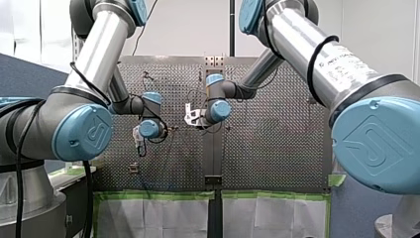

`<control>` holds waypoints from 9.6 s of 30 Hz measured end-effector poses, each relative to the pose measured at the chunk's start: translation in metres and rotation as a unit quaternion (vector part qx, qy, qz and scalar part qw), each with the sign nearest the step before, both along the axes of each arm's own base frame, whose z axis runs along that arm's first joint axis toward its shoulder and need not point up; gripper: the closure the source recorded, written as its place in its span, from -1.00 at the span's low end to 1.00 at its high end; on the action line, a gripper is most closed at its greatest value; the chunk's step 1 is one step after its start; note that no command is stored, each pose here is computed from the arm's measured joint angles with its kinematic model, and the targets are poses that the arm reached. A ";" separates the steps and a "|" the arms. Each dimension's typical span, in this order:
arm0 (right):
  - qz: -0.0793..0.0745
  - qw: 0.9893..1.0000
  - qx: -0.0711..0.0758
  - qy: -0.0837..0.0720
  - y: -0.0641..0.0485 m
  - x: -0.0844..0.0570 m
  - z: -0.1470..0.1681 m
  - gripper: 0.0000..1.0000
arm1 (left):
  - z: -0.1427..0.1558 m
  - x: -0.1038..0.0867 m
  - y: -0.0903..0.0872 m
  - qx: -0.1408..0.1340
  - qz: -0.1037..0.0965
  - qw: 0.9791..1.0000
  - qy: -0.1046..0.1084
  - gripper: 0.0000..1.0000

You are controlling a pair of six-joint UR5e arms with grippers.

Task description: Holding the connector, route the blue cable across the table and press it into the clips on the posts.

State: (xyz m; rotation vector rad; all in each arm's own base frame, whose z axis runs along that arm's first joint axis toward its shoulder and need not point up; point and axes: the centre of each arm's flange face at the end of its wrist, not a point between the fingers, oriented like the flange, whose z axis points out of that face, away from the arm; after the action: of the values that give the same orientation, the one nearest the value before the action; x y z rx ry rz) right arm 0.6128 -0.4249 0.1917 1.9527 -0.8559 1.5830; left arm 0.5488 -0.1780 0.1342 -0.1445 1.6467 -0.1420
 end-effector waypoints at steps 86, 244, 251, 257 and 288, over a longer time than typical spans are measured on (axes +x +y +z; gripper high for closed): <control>0.000 1.000 0.000 0.000 0.000 0.000 0.000 1.00 | 0.000 0.000 0.000 0.000 0.000 1.000 0.000 -1.00; -0.039 0.999 -0.005 -0.002 -0.043 -0.031 -0.001 1.00 | 0.000 0.004 0.009 0.001 0.010 1.000 0.000 -1.00; -0.039 0.999 -0.005 -0.002 -0.043 -0.031 -0.001 1.00 | 0.000 0.007 0.015 0.001 0.018 1.000 0.000 -1.00; -0.039 0.999 -0.005 -0.002 -0.043 -0.031 -0.001 1.00 | 0.000 0.007 0.016 0.001 0.019 1.000 0.000 -1.00; -0.039 0.999 -0.005 -0.002 -0.043 -0.031 -0.001 1.00 | 0.001 0.017 0.035 0.003 0.039 0.999 0.000 -1.00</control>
State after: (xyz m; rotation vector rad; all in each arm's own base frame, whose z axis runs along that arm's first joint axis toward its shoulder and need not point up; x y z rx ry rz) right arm 0.5818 -0.4677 0.1910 1.8868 -0.9131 1.5428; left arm 0.5659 -0.1433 0.1356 -0.2046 1.6382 -0.0774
